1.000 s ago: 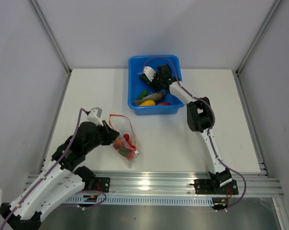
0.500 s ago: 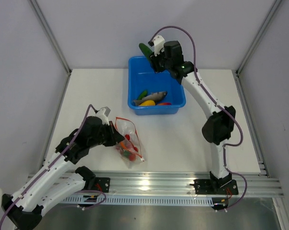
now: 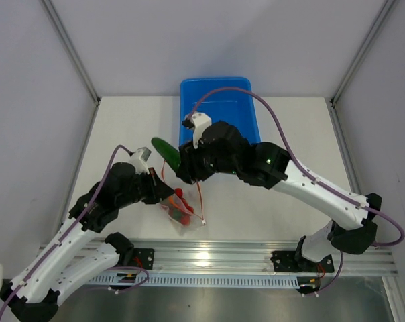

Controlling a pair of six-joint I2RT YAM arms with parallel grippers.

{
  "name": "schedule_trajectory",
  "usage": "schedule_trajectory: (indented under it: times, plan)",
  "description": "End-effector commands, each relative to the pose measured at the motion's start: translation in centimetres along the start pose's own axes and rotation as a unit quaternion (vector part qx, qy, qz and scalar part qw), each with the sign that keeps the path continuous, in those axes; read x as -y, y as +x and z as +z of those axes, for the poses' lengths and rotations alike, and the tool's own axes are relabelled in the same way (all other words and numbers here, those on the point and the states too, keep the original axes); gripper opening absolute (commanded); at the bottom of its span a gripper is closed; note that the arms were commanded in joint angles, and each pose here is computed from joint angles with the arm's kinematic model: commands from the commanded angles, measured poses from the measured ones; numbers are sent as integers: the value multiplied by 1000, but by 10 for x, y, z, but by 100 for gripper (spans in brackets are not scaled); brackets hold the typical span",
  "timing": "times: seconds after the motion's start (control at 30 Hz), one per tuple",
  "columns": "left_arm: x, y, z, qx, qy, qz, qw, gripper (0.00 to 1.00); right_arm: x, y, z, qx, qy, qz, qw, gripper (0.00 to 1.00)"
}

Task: Place the food in the zip-top bag and seal the zipper
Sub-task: Place the fake vegetable in the zipper food storage bag.

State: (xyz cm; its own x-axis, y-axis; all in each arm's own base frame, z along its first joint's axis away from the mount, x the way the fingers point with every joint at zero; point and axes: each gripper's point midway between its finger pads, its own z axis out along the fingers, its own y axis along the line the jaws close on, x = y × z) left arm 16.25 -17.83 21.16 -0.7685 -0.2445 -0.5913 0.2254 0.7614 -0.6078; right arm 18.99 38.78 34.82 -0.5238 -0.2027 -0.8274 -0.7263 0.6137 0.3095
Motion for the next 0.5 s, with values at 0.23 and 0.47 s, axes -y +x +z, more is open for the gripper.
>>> schedule_trajectory:
  times: [0.23,0.47]
  plan:
    - [29,-24,-23,66,68,-2,996,1,-33,69,-65,-119,-13,205,971,0]
    - [32,-24,-28,75,84,7,994,1,-35,89,-64,-171,-2,232,957,0]
